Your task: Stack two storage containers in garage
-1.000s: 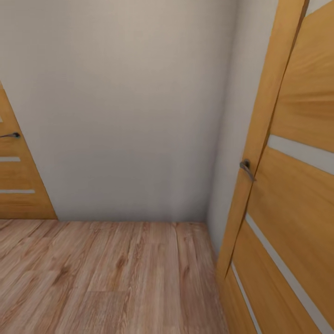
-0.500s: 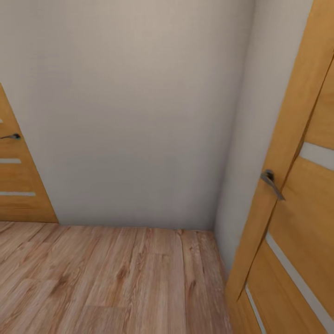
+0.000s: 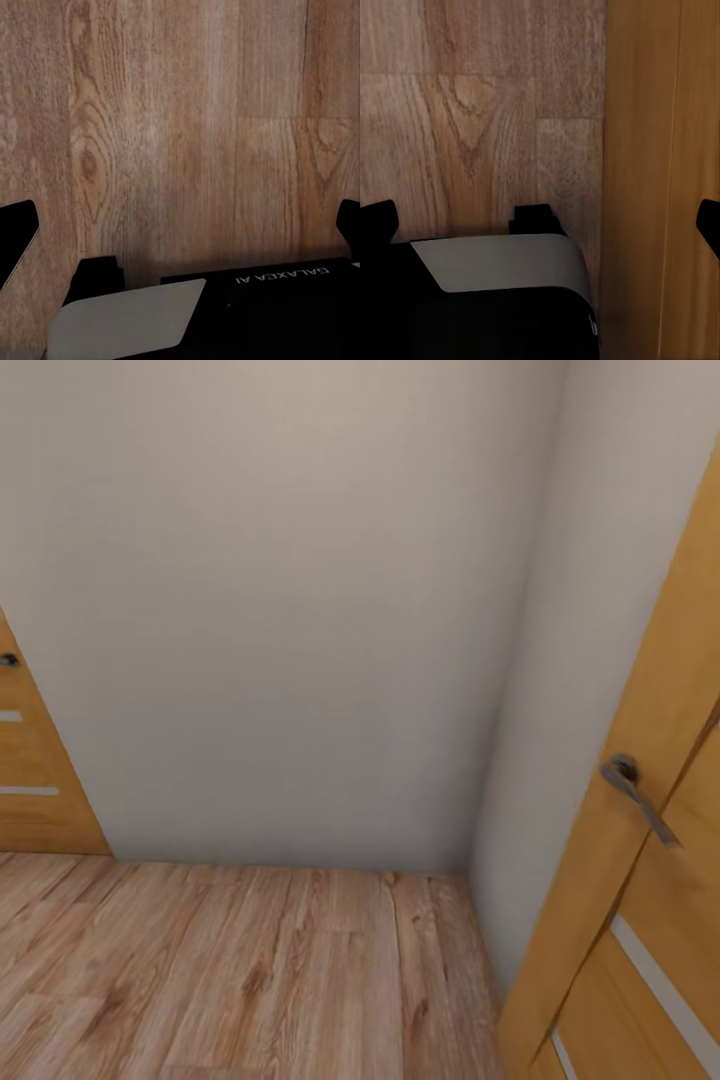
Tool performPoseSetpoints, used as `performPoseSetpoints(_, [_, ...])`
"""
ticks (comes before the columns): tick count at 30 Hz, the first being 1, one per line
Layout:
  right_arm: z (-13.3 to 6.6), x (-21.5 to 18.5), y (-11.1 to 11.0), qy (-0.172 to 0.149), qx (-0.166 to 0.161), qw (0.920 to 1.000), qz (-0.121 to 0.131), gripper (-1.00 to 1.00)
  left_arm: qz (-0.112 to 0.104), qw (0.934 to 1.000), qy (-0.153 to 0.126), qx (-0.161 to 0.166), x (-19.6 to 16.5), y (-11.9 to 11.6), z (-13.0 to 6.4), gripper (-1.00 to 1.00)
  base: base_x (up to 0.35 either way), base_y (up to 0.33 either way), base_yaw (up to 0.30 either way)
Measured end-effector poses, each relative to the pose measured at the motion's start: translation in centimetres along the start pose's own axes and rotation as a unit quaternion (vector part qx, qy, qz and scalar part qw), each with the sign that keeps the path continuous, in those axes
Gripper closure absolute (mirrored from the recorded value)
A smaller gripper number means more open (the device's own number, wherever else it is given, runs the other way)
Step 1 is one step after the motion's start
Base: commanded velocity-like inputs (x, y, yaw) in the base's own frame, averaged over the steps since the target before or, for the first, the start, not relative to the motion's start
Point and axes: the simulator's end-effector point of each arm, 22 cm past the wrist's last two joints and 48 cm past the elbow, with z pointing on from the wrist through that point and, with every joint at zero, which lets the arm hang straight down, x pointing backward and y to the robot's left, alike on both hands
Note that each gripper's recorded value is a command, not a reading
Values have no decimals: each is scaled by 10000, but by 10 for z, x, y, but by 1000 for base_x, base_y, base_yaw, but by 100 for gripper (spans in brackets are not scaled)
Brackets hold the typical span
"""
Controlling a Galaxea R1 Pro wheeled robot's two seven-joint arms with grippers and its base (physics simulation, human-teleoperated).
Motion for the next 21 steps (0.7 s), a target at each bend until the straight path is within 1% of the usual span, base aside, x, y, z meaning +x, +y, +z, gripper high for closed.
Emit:
performPoseSetpoints(7, [0,0,0,1,-1,10000,-3,-100,0,10000,-2,-2,0,0,0,-100,297,0,0])
performPoseSetpoints(9, [0,0,0,4,0,10000,-3,-100,0,10000,-3,-3,0,0,0,-100,171,0,0])
performPoseSetpoints(14, [0,0,0,4,-2,10000,-6,-100,0,10000,1,2,0,0,0,-100,51,0,0])
performPoseSetpoints(21, [0,0,0,-1,-1,10000,-7,-100,-1,10000,7,1,0,0,0,-100,284,0,0])
